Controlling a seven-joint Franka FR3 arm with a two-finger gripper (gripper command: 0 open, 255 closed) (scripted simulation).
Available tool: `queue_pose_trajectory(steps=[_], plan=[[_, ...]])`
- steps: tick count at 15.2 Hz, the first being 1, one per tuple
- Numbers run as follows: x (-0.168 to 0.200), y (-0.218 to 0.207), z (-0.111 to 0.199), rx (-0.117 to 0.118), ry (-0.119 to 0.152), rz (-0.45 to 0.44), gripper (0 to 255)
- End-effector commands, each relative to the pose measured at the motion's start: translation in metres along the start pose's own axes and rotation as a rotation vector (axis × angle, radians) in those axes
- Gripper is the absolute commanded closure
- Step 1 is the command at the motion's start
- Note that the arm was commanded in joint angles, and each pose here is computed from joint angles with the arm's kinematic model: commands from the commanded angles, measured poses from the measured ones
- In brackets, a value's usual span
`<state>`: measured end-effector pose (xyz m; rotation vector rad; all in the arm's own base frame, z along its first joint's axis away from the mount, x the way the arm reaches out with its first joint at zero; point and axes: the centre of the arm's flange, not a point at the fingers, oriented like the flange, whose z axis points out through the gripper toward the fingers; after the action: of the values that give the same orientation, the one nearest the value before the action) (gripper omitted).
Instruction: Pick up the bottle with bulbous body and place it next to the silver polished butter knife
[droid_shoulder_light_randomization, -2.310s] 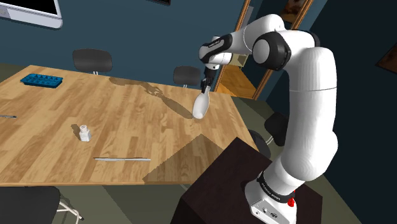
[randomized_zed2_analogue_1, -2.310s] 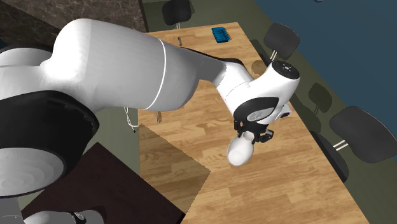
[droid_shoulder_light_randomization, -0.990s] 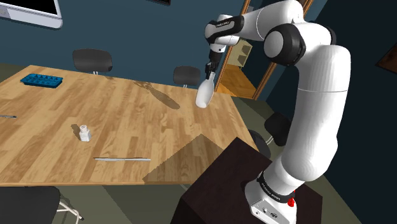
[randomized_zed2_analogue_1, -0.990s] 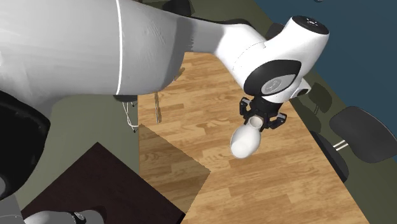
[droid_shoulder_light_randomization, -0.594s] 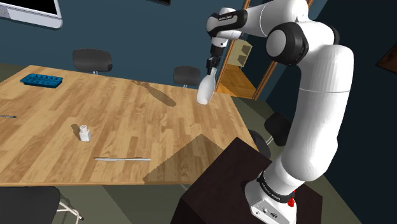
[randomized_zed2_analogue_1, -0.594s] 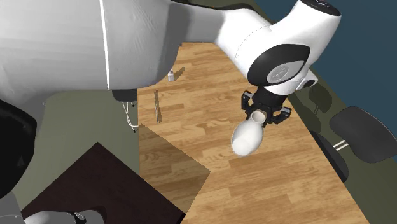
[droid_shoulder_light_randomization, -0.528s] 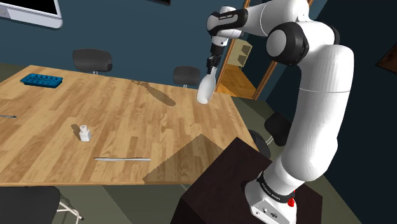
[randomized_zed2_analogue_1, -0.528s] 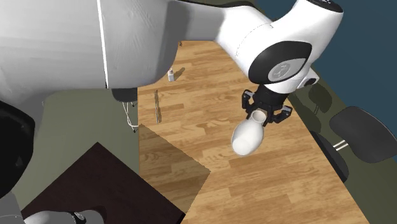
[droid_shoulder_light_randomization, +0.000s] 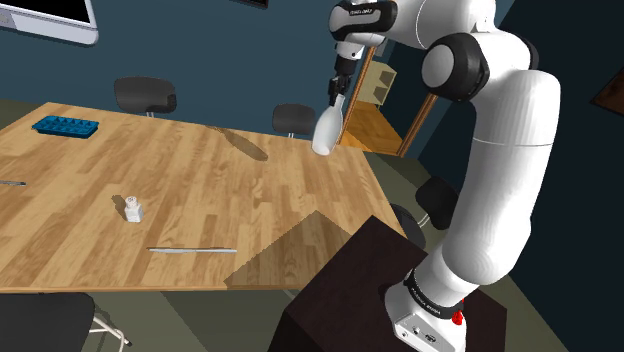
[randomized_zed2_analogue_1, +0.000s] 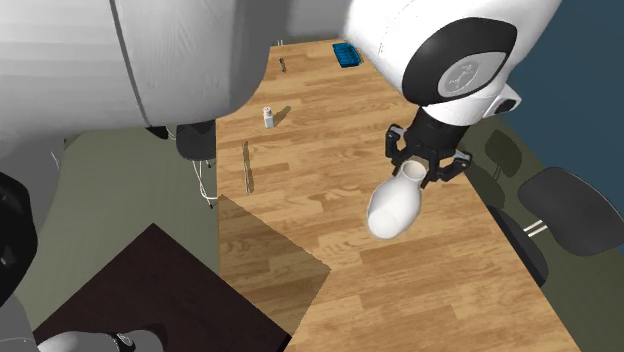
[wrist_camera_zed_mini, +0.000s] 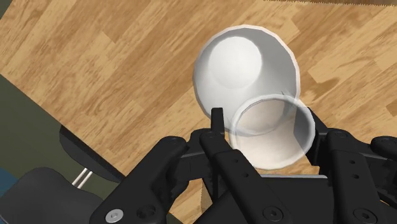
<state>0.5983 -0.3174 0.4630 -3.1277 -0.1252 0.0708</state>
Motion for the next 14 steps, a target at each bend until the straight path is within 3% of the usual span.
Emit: queue_pose_trajectory(steps=[1,14], plan=[[0.0,0.0,-0.011,0.0,0.0,0.0,255],[-0.003,0.0,-0.079,0.0,0.0,0.0,255]])
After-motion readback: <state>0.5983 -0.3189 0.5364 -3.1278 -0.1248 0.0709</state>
